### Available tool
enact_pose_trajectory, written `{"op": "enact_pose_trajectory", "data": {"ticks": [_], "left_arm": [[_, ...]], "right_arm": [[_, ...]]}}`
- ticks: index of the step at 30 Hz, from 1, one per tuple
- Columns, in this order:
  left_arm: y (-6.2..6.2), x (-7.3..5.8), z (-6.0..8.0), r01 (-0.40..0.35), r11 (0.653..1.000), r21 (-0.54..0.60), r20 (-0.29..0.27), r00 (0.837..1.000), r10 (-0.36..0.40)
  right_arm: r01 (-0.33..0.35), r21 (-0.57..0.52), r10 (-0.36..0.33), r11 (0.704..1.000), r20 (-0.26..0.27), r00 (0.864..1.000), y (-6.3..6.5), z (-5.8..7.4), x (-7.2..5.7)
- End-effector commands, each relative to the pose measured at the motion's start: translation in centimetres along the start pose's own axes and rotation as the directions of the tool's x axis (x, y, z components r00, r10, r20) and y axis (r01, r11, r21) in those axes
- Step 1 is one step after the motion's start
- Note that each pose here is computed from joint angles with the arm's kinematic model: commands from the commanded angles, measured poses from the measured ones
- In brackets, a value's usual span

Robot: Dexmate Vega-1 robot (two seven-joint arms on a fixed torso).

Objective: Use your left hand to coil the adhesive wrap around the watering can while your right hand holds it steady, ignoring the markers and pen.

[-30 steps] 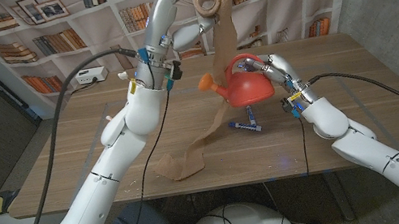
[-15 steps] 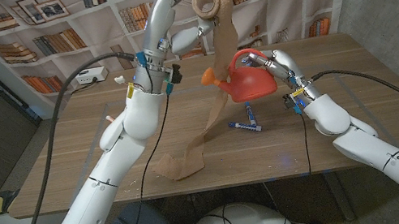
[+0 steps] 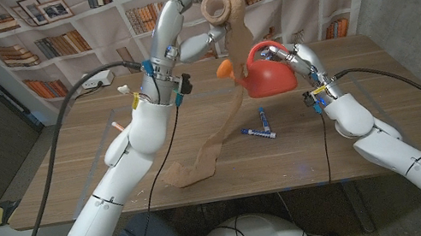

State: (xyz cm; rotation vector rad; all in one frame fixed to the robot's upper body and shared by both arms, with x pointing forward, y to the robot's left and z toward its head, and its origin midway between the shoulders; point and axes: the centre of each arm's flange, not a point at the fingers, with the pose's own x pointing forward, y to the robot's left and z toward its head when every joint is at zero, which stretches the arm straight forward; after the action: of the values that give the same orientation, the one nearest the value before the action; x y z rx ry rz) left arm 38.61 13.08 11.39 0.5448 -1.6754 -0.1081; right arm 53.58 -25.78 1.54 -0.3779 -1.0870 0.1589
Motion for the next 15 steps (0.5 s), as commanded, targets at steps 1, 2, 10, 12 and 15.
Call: {"op": "enact_pose_trajectory", "data": {"ticks": [1,2,10,12,15], "left_arm": [[-0.3,-1.5,0.5,0.008,0.998,-0.057,-0.054,0.998,-0.012],[-0.4,-1.6,0.5,0.009,0.998,-0.061,-0.057,0.998,-0.012],[-0.5,-3.4,0.7,0.0,0.997,-0.079,-0.105,0.994,-0.009],[-0.4,-3.9,0.7,-0.004,0.995,-0.098,-0.123,0.992,-0.008],[-0.1,-4.5,0.6,-0.005,0.994,-0.11,-0.145,0.989,-0.011]], "right_arm": [[0.057,0.004,-0.057,0.998,0.022,0.998,-1.7,0.6,0.3],[0.062,0.005,-0.062,0.998,0.022,0.998,-1.7,0.6,0.3],[0.099,0.043,-0.1,0.994,0.028,0.995,-2.8,0.7,0.4],[0.106,0.039,-0.107,0.994,0.034,0.994,-3.1,0.9,0.6],[0.118,0.049,-0.12,0.992,0.043,0.992,-3.6,1.3,0.9]]}}
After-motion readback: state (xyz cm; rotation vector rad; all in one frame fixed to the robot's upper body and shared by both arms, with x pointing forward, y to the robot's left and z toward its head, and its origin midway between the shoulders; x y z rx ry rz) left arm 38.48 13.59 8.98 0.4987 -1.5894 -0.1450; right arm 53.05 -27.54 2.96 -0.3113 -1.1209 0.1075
